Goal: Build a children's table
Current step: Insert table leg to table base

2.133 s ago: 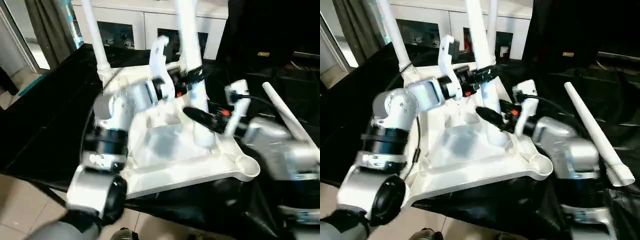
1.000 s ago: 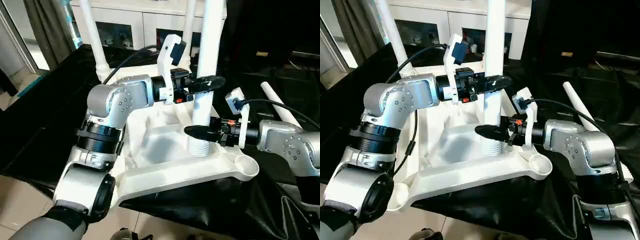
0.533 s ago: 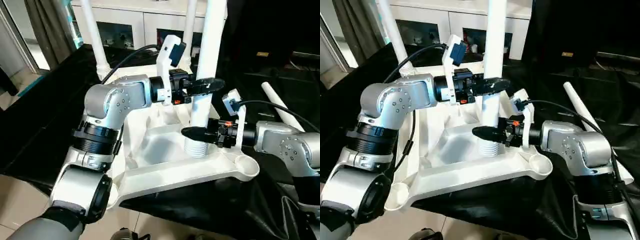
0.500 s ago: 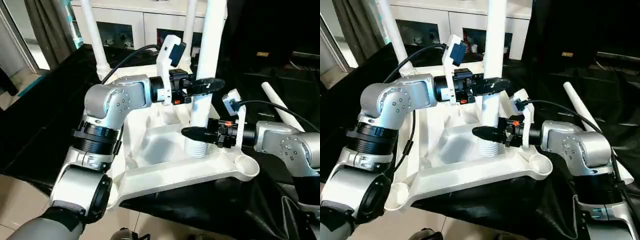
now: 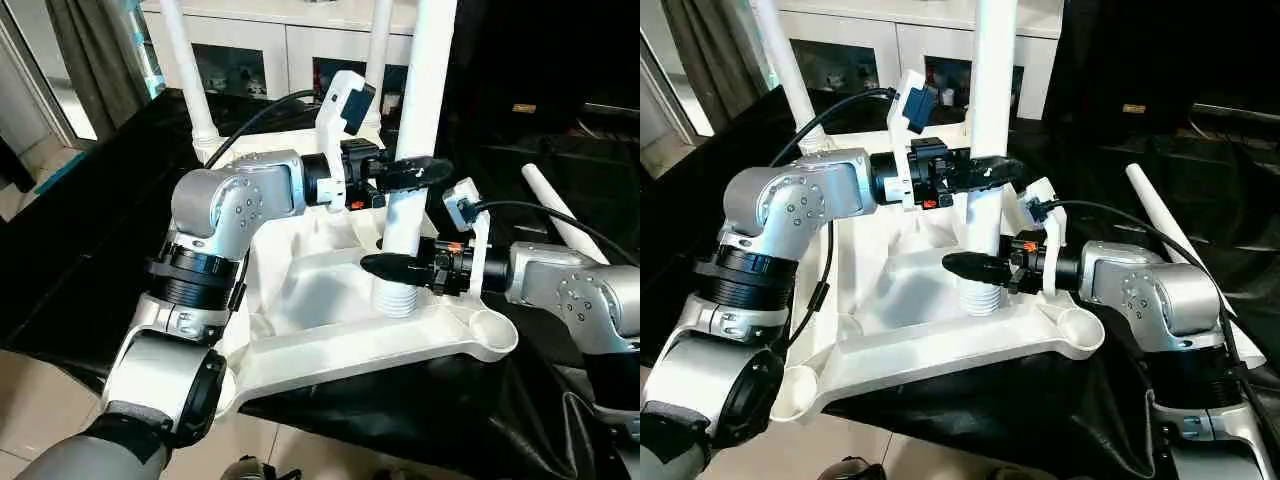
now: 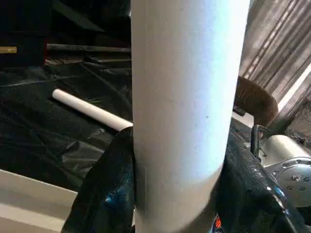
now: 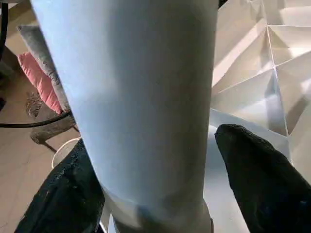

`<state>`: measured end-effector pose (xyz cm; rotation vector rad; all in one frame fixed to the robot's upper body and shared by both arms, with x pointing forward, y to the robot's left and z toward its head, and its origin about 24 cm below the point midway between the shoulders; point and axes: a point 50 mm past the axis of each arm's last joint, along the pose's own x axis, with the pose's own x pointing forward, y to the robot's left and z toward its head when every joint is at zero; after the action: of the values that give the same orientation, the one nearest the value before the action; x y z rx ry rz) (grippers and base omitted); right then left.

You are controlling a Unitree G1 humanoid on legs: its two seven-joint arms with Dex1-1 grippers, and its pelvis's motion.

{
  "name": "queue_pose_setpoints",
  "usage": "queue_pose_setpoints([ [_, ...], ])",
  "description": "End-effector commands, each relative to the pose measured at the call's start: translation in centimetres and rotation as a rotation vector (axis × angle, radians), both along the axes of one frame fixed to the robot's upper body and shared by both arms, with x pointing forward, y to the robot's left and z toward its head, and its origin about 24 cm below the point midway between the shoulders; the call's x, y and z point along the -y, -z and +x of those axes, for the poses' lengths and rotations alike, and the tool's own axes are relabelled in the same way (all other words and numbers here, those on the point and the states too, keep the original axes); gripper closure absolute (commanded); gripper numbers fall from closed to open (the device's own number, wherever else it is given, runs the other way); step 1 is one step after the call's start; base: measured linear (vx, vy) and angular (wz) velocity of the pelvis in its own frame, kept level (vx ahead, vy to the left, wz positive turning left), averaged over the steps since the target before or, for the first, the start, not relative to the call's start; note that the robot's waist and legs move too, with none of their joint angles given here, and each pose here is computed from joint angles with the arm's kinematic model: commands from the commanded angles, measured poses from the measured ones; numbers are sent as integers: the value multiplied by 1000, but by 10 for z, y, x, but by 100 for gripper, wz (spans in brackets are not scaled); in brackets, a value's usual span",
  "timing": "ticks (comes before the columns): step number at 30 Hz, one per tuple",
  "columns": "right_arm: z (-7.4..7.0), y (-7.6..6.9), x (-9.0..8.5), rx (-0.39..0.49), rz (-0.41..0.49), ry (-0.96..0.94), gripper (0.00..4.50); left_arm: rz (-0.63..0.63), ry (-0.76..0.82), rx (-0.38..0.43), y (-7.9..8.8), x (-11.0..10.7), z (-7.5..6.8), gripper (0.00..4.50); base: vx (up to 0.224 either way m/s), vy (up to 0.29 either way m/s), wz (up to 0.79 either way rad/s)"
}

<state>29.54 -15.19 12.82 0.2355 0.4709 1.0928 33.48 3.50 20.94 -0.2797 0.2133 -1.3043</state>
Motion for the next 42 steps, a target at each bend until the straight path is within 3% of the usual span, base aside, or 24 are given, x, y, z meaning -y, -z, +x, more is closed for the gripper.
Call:
queue_pose_setpoints([
  [1,3,-5,3,25,-15,30,103,-21,60,15,-6,4,-6,265,0,0,0],
  [4,4,-5,3,26,-16,33,103,-14,66,20,-5,4,-6,265,0,0,0],
  [18,3,-4,4,28,-17,38,229,-7,82,26,-4,4,-8,265,0,0,0],
  [29,1,0,-3,33,-13,24,246,-9,50,68,-3,6,-6,266,0,0,0],
  [31,1,1,-3,32,-12,25,246,-22,27,59,-4,5,-3,210,0,0,0],
  [37,1,1,-3,44,2,46,252,-145,-35,57,-17,-2,2,151,0,0,0],
  [41,4,-1,-4,85,33,86,254,-325,-114,105,-31,-15,7,148,0,0,0],
  [42,7,-2,-4,109,47,123,254,-422,-191,130,-40,-24,12,148,0,0,0],
])
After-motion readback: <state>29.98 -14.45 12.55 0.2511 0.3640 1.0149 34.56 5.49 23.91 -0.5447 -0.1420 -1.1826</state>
